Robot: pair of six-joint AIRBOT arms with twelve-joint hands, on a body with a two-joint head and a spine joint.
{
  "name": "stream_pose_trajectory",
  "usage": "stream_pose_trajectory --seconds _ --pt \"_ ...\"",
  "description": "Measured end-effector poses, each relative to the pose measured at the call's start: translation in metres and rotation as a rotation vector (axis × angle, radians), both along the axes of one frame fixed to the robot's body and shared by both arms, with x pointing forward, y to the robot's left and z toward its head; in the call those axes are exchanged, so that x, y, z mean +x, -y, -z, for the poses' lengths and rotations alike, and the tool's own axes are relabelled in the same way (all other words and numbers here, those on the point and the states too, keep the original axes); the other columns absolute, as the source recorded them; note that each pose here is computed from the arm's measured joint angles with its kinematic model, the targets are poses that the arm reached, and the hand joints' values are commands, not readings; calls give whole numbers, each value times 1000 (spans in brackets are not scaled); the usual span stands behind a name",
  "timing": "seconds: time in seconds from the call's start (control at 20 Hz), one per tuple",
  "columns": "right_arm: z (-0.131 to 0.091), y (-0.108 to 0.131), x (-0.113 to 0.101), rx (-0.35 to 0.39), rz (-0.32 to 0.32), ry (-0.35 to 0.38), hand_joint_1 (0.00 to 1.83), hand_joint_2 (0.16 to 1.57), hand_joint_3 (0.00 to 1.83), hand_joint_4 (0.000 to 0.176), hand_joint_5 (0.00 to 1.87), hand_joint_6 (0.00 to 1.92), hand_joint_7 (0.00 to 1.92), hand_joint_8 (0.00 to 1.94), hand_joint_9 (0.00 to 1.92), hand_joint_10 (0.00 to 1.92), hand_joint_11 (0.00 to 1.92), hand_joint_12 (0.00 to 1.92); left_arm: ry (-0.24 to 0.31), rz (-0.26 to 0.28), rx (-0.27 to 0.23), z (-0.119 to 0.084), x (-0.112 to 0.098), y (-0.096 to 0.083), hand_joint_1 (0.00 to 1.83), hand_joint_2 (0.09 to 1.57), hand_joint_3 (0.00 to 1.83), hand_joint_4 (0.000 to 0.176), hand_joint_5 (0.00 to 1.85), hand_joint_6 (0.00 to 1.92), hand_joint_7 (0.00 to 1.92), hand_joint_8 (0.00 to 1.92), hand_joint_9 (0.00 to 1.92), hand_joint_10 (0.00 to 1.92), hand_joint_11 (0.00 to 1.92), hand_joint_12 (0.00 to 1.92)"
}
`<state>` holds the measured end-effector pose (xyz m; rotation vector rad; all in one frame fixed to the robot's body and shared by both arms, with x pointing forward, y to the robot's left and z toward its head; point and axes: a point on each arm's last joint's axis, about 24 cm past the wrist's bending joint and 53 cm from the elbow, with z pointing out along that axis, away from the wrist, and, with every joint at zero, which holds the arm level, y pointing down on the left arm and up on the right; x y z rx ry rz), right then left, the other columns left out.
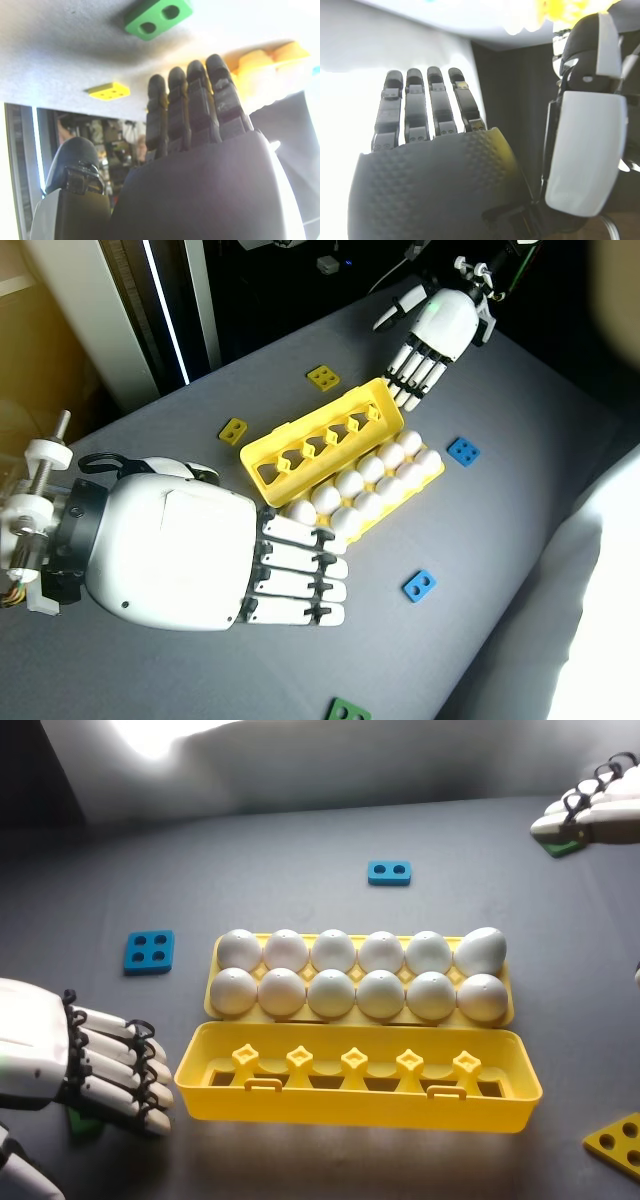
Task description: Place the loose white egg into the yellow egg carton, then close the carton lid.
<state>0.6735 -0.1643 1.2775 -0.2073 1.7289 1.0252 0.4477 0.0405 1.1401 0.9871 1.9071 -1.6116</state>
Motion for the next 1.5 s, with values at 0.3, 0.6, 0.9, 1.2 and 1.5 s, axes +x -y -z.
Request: stream_pose_trajectory --seconds 0.3,0.6,0.9,1.2,1.5 --pt "2 -4 -4 -18 -10 6 562 799 0 0 67 4 35 2 0 0 3 17 -12 7 -8 -2 -8 8 0 1233 0 0 291 2 258 4 193 7 0 422" --pt "8 -6 -7 -28 -17 -4 607 783 0 0 122 4 90 2 35 4 16 44 -22 3 -14 -3 -13 13 0 1234 0 0 297 2 260 1 194 1 0 435" --pt "10 -7 -7 -32 -16 -9 617 781 1 0 118 0 87 0 27 0 0 79 -33 23 -20 -3 -23 21 0 1237 0 0 293 3 275 4 210 4 0 424" --pt "10 -7 -7 -32 -17 -8 682 750 0 0 151 1 108 0 59 2 26 65 -38 23 -19 -3 -28 26 0 1231 0 0 322 1 279 1 219 2 0 482" --pt "10 -10 -9 -32 -26 -8 648 775 3 0 130 0 88 1 36 1 0 99 -45 2 -28 -6 -24 29 0 1227 0 0 285 4 253 5 194 7 0 410"
